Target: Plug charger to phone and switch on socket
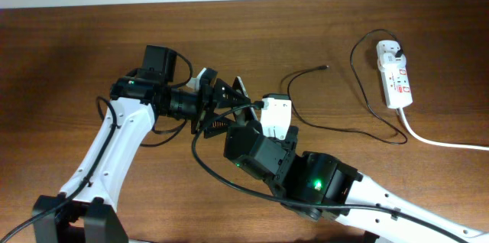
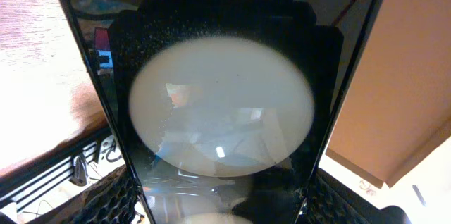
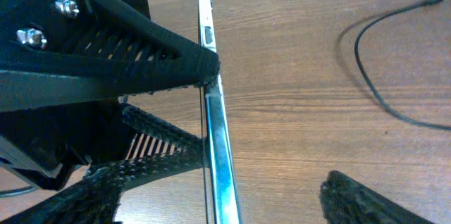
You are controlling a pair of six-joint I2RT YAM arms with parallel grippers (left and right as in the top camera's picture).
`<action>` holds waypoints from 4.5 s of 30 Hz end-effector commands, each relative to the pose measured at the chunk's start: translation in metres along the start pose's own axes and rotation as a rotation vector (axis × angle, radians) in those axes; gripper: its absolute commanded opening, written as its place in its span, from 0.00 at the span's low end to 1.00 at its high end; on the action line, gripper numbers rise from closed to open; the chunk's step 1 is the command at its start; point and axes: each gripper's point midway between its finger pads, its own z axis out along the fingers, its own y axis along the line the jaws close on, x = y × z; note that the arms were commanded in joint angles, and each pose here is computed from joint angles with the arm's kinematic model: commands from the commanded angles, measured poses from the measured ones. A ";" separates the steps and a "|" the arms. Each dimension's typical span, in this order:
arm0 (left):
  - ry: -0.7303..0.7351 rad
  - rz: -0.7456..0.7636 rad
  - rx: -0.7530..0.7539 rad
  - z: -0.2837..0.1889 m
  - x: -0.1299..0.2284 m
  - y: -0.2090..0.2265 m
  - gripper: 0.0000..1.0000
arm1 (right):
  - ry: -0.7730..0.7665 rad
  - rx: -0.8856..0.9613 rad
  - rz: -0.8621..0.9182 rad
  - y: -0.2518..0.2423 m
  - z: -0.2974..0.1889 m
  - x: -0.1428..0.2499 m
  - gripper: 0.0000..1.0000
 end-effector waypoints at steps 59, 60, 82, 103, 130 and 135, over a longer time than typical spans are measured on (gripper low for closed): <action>-0.699 0.495 0.127 -0.101 0.059 0.082 0.99 | 0.503 -0.858 0.294 -0.060 0.047 0.028 0.04; -0.662 0.471 0.167 -0.100 0.054 0.080 0.99 | 0.499 -0.854 0.295 -0.060 0.047 0.028 0.04; -0.419 -0.091 0.275 -0.071 -0.006 0.113 0.74 | 0.533 -0.638 0.691 0.012 0.062 0.048 0.04; -0.419 -0.258 0.270 -0.059 -0.011 0.112 0.50 | 0.535 -0.655 0.843 0.064 0.043 0.068 0.04; -0.458 -0.286 0.271 -0.050 -0.020 0.101 0.10 | 0.611 -0.588 0.970 0.070 0.049 0.087 0.04; -0.484 -0.290 0.265 -0.052 -0.024 0.103 0.00 | 0.616 -0.567 0.970 0.067 0.050 0.090 0.10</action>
